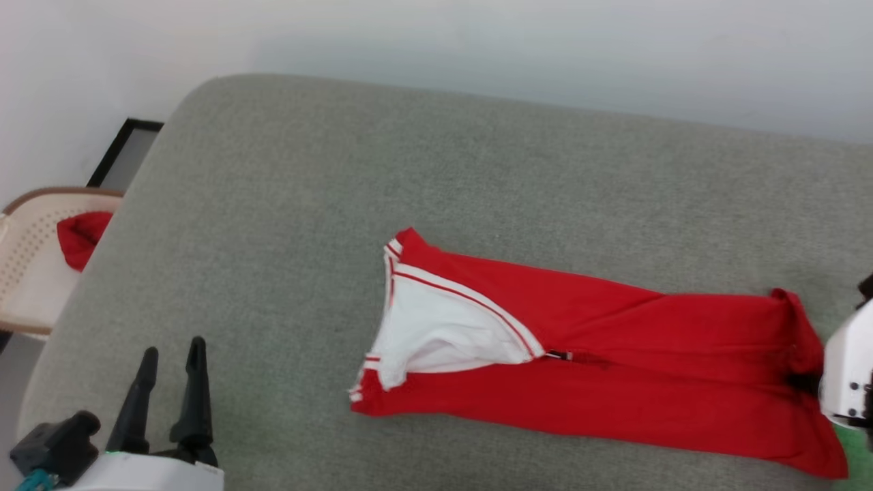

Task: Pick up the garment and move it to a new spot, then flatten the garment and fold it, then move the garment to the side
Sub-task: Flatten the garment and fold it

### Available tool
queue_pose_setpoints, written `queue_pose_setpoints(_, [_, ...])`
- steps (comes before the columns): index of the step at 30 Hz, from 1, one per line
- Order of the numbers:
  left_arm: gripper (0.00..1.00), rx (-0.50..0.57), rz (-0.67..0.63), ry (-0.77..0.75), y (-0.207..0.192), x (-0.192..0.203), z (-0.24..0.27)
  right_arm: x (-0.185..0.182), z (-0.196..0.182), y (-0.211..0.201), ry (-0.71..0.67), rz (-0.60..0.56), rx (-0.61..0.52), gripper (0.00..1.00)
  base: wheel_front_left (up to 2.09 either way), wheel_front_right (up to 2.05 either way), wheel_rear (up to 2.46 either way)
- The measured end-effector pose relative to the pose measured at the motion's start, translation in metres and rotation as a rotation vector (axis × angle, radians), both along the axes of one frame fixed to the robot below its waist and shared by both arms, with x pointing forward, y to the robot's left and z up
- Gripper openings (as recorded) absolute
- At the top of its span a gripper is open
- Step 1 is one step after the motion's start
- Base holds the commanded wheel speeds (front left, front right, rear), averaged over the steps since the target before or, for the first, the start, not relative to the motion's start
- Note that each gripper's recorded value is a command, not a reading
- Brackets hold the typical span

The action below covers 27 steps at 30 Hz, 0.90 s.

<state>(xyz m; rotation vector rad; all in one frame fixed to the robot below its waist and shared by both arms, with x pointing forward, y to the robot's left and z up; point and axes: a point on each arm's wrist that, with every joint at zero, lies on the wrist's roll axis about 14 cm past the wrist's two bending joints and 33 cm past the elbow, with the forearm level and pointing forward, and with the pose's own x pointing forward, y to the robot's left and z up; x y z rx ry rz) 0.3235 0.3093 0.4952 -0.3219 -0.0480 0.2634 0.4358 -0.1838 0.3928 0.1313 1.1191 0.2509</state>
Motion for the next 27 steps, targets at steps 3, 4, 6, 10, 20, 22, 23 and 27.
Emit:
queue_pose_setpoints(3, [1.00, 0.001, -0.009, -0.003, -0.002, -0.001, 0.000, -0.004, 0.003, -0.021, -0.005, -0.031, -0.031, 0.00, 0.00, 0.00, 0.00])
queue_pose_setpoints(4, [1.00, 0.001, -0.010, -0.002, -0.002, -0.001, 0.000, -0.006, 0.004, -0.029, -0.004, -0.045, -0.043, 0.00, 0.00, 0.00, 0.00])
queue_pose_setpoints(6, [1.00, 0.003, -0.017, -0.004, -0.003, -0.001, 0.001, -0.009, 0.006, -0.044, -0.004, -0.068, -0.067, 0.00, 0.00, 0.00, 0.00])
queue_pose_setpoints(10, [1.00, 0.005, -0.037, -0.010, -0.007, 0.002, 0.002, -0.012, 0.014, -0.081, -0.016, -0.125, -0.133, 0.00, 0.00, 0.00, 0.00])
queue_pose_setpoints(20, [1.00, 0.007, -0.076, -0.010, -0.016, 0.001, 0.004, -0.015, 0.036, -0.117, -0.069, -0.173, -0.214, 0.00, 0.00, 0.00, 0.00])
queue_pose_setpoints(22, [1.00, 0.009, -0.081, -0.015, -0.017, 0.000, 0.006, -0.015, 0.042, -0.113, -0.088, -0.154, -0.211, 0.00, 0.00, 0.00, 0.00])
queue_pose_setpoints(23, [1.00, 0.009, -0.080, -0.016, -0.017, -0.001, 0.006, -0.015, 0.045, -0.109, -0.095, -0.143, -0.199, 0.00, 0.00, 0.00, 0.00])
queue_pose_setpoints(27, [1.00, 0.005, -0.084, -0.025, -0.019, -0.006, 0.009, -0.017, 0.060, -0.078, -0.137, -0.087, -0.109, 0.00, 0.00, 0.00, 0.00])
